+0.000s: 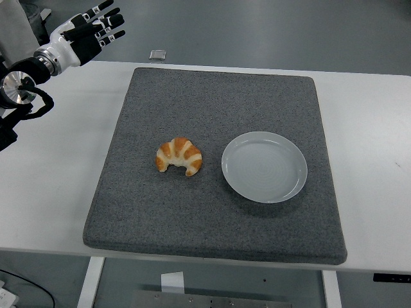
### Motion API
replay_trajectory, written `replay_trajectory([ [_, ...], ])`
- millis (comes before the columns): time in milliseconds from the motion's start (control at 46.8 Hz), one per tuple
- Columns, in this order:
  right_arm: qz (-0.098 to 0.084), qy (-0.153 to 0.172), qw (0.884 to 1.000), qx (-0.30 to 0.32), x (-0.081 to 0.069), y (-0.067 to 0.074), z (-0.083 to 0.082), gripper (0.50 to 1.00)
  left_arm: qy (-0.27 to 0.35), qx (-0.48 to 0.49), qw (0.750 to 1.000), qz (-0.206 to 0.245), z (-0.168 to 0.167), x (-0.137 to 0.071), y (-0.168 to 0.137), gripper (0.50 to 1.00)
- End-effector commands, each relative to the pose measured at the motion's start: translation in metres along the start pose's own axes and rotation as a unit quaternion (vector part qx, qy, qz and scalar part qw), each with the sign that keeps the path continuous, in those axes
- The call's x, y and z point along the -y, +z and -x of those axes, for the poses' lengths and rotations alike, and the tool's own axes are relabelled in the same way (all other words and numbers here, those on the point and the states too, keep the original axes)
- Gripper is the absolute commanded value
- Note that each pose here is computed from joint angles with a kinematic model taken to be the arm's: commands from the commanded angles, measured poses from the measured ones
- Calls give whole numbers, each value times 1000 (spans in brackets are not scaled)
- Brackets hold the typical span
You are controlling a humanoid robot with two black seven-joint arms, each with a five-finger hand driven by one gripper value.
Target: Place the bread on the plate
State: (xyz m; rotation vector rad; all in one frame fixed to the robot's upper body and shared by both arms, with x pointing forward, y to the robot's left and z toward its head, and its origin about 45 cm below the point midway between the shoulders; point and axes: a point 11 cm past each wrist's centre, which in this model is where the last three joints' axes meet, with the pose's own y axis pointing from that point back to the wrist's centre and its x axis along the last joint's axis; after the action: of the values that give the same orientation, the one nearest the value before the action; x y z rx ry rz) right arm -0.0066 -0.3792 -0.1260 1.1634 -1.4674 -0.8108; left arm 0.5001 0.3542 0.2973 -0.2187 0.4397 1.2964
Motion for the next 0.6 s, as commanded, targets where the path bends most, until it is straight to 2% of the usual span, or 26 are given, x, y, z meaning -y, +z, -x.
replay_trajectory([
  [0, 0, 0, 1000, 0, 0, 0, 0, 932, 0, 0, 1000, 0, 0, 0, 1, 1000],
  [577, 0, 0, 1000, 0, 0, 0, 0, 932, 6, 2, 1000, 0, -1, 0, 1, 1000],
])
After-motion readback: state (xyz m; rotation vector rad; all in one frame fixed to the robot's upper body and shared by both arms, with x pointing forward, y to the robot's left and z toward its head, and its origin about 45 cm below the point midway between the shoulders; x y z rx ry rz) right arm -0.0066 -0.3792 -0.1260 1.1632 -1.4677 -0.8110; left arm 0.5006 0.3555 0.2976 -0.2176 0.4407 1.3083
